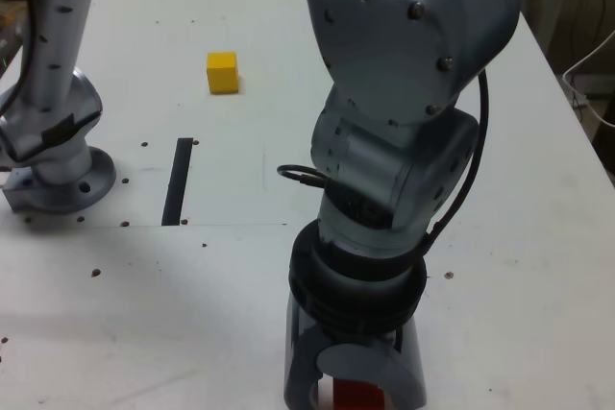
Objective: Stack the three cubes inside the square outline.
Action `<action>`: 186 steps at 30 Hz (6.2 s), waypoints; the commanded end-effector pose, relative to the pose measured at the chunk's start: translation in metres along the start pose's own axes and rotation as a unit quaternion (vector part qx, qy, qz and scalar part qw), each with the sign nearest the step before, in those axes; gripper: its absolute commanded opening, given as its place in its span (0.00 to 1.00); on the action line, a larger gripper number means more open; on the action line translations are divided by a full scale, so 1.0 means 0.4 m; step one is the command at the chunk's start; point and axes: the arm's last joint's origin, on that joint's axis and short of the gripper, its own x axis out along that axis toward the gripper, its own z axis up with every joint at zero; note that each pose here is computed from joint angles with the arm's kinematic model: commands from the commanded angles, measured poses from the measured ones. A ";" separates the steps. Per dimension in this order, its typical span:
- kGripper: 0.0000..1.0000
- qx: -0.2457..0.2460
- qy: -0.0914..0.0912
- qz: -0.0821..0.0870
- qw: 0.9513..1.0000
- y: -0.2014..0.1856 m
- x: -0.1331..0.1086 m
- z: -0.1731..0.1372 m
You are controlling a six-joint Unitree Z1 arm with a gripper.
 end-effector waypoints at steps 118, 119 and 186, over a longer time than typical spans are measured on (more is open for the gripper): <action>0.25 -0.044 0.026 0.016 0.999 0.626 -0.044 0.140; 0.25 -0.044 0.026 0.015 0.999 0.628 -0.043 0.140; 1.00 -0.067 -0.053 0.035 0.996 0.803 -0.231 -0.138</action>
